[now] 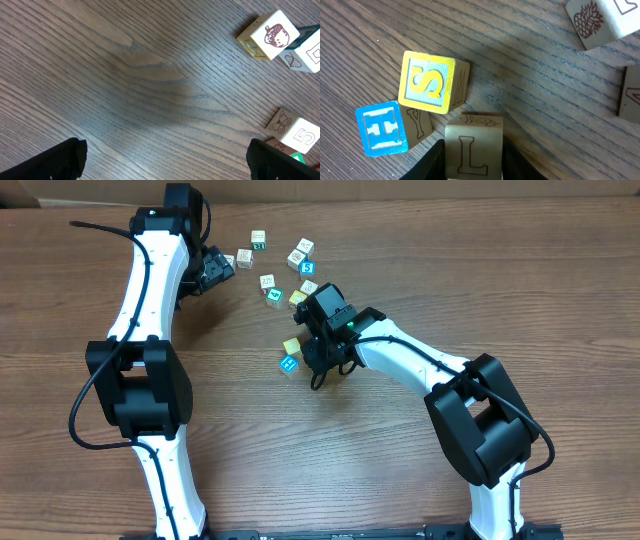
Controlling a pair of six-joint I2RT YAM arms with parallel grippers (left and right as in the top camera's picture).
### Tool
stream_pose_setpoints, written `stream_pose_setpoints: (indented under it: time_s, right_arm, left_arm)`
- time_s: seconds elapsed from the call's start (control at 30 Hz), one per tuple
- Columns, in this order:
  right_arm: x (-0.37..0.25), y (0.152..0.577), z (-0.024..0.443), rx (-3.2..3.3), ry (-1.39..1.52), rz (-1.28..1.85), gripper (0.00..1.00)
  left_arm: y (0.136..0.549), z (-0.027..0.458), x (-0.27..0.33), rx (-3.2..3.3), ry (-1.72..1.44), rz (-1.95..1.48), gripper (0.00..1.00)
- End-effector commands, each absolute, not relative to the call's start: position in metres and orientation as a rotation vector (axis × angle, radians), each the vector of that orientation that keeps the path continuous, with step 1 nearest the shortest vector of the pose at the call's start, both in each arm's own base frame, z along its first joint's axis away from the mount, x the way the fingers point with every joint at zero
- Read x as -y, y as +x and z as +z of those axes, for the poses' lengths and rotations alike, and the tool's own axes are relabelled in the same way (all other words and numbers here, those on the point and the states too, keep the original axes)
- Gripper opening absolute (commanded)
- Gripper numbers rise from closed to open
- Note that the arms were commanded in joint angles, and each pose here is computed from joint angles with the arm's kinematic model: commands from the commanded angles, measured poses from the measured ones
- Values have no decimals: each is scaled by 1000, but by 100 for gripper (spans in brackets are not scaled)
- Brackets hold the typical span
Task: Form a circle
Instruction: 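Hold the L block in place next to the yellow S block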
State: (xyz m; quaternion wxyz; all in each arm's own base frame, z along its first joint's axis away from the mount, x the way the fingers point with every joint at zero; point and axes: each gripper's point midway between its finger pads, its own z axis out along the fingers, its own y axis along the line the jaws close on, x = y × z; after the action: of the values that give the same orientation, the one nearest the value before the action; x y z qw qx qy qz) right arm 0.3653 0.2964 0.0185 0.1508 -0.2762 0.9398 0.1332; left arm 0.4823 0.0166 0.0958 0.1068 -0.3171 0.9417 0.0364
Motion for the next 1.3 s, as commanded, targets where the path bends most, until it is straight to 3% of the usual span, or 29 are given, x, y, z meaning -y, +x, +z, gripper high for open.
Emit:
stream_pose_setpoints:
  time_s: [0.0,0.27,0.57,1.27]
  right_arm:
    - [-296,361,10,-2714,-810,386,33]
    - [-294,359,9,-2724,-812,381,42]
    - [-294,359,9,-2726,-812,381,28]
    - [-295,360,9,-2720,-811,384,34]
  left_arm:
    - [485,106,-18,-2747,-927,107,99]
    - [485,106,-18,-2747,-927,107,100]
    - [485,106,-18,-2747,-927,107,100]
    - [485,106,-18,-2747,-927,107,100]
